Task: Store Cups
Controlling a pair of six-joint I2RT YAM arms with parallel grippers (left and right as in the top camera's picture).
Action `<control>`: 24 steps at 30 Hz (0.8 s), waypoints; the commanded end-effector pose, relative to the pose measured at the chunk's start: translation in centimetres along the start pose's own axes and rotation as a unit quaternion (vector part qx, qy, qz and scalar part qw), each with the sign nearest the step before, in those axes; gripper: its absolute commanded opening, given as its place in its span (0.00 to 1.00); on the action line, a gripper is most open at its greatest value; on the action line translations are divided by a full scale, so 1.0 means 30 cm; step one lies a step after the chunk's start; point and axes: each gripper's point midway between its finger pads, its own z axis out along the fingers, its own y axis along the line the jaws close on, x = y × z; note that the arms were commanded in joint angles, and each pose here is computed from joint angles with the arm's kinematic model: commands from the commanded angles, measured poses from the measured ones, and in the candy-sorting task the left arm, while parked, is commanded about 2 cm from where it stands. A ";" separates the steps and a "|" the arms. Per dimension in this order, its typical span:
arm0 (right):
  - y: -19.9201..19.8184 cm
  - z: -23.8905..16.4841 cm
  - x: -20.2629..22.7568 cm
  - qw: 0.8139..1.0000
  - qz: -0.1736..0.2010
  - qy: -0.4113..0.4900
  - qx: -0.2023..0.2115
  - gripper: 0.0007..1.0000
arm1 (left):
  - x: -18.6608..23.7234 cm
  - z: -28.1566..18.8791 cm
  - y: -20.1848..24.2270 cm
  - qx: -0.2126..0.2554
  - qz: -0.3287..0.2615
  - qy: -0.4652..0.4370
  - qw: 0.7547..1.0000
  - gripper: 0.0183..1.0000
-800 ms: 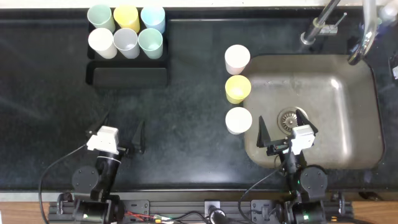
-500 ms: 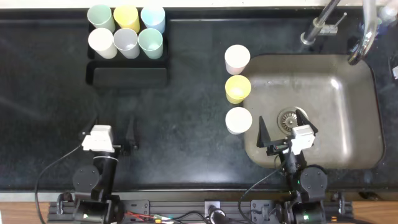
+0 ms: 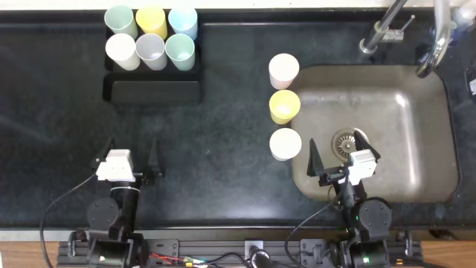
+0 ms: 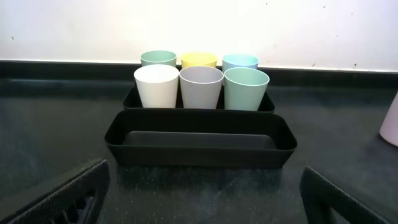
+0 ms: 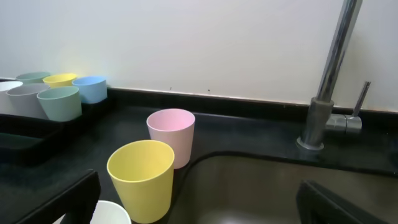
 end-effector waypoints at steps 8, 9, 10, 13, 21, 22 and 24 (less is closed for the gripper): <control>-0.001 0.001 0.011 1.000 0.002 0.000 0.001 1.00 | -0.006 -0.002 0.001 -0.003 0.011 -0.005 1.000 1.00; -0.001 0.001 0.011 1.000 0.002 0.000 0.001 1.00 | -0.006 -0.002 0.002 -0.003 0.011 -0.005 1.000 1.00; -0.001 0.001 0.011 1.000 0.002 0.000 0.001 1.00 | -0.006 -0.002 0.002 -0.003 0.011 -0.005 1.000 1.00; -0.001 0.001 0.011 1.000 0.002 0.000 0.001 1.00 | -0.006 -0.002 0.001 -0.003 0.011 -0.006 1.000 1.00; -0.001 0.001 0.011 1.000 0.002 0.000 0.000 1.00 | -0.003 -0.002 -0.009 0.006 0.010 -0.004 1.000 0.90; -0.001 0.001 0.011 1.000 0.002 0.000 0.000 1.00 | -0.004 -0.002 -0.009 0.006 0.010 -0.004 1.000 0.88; -0.001 0.001 0.011 1.000 0.002 0.000 0.001 1.00 | -0.023 -0.005 -0.002 0.000 0.006 -0.010 1.000 0.87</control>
